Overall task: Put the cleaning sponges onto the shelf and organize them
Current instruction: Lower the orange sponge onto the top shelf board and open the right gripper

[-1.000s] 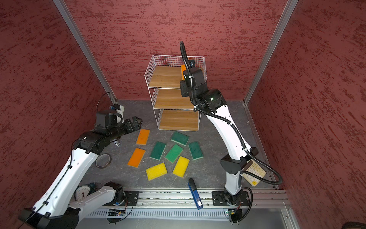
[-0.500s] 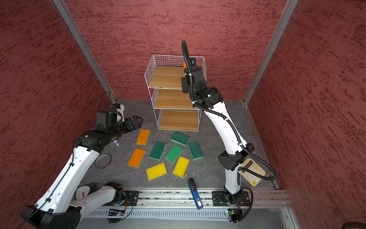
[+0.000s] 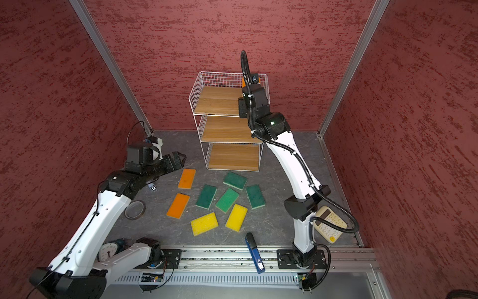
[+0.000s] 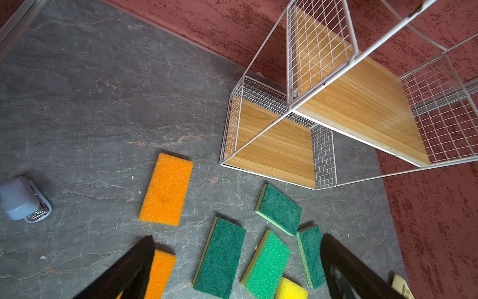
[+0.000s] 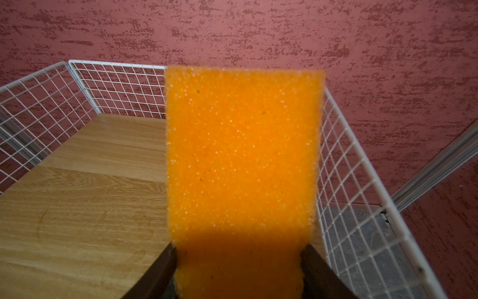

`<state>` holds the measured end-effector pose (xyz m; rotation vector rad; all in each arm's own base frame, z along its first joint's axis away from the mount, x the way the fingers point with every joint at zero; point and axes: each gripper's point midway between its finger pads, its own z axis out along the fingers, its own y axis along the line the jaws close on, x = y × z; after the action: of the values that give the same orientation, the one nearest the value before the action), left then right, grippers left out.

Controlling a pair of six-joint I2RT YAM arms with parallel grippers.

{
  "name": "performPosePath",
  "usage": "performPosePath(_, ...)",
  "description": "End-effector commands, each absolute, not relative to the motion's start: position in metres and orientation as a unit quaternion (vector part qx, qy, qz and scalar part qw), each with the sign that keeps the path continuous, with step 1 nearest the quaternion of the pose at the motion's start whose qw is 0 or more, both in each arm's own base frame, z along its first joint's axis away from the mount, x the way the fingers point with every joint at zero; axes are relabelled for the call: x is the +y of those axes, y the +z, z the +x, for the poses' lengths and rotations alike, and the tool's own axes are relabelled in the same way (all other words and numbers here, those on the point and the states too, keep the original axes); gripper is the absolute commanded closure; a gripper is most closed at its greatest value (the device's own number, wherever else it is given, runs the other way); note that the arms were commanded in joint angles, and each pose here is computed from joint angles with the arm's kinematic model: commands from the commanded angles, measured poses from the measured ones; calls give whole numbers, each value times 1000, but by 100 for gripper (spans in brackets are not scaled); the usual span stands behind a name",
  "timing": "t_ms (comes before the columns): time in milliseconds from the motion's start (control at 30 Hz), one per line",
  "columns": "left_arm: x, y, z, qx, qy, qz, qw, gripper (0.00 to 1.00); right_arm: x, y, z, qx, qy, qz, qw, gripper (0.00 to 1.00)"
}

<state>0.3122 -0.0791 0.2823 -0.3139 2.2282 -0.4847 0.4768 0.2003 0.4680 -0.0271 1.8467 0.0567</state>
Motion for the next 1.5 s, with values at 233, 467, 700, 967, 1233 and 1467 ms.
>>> performPosePath(233,-77,274,316,884,-196,-132,404,0,192,475,481,790,15,6,613,37)
performPosePath(467,-79,268,317,887,-201,-132,395,0,185,469,479,796,-8,7,605,36)
performPosePath(700,-79,267,314,886,-201,-135,394,0,184,464,481,801,-21,2,599,35)
performPosePath(967,-77,267,313,887,-199,-137,393,0,188,448,486,811,-32,-13,584,35)
performPosePath(1233,-77,265,314,888,-197,-139,392,0,186,448,486,811,-37,-11,583,33)
performPosePath(1467,-76,262,313,890,-194,-141,388,0,185,449,486,810,-37,-8,585,29)
